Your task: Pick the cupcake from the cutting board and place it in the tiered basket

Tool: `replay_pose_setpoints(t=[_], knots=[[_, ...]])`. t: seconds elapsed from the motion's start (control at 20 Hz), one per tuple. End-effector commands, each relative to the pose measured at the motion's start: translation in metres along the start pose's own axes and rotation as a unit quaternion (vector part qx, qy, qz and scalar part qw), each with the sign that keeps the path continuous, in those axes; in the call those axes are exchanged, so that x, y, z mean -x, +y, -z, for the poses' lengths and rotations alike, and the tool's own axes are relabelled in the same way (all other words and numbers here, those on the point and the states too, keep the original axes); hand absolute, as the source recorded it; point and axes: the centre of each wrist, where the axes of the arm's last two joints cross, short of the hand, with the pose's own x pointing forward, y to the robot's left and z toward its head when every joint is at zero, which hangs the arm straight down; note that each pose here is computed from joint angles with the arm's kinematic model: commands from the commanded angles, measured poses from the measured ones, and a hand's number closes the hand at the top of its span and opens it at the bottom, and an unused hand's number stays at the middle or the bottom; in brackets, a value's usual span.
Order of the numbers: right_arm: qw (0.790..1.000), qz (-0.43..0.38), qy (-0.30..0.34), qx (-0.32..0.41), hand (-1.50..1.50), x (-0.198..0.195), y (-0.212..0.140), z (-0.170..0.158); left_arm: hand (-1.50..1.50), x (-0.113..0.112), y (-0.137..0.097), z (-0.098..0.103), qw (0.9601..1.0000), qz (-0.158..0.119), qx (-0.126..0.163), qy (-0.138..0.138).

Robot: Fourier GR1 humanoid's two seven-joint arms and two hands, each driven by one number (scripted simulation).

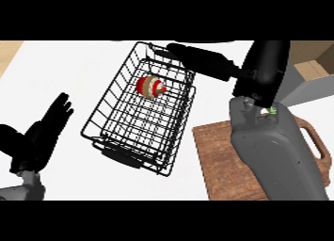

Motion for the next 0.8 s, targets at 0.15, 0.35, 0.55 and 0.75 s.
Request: replay_pose_setpoints(t=[0.15, 0.35, 0.55, 0.75], knots=[[0.997, 0.01, 0.008, 0.079, -1.5, -0.003, -0.111, 0.016, 0.0, -0.004, 0.004, -0.005, 1.0, -0.008, -0.005, -0.003], [0.997, -0.004, -0.002, 0.083, -1.5, -0.006, -0.167, 0.02, 0.0, -0.006, 0.0, -0.013, 1.0, -0.006, 0.006, 0.002], [0.997, -0.005, 0.002, 0.081, -1.5, -0.016, -0.215, 0.017, 0.0, -0.018, 0.001, -0.014, 1.0, 0.001, 0.006, 0.004], [0.997, -0.011, -0.004, 0.075, -1.5, 0.001, -0.258, 0.013, 0.0, 0.004, 0.002, 0.006, 1.0, -0.005, 0.002, -0.007]])
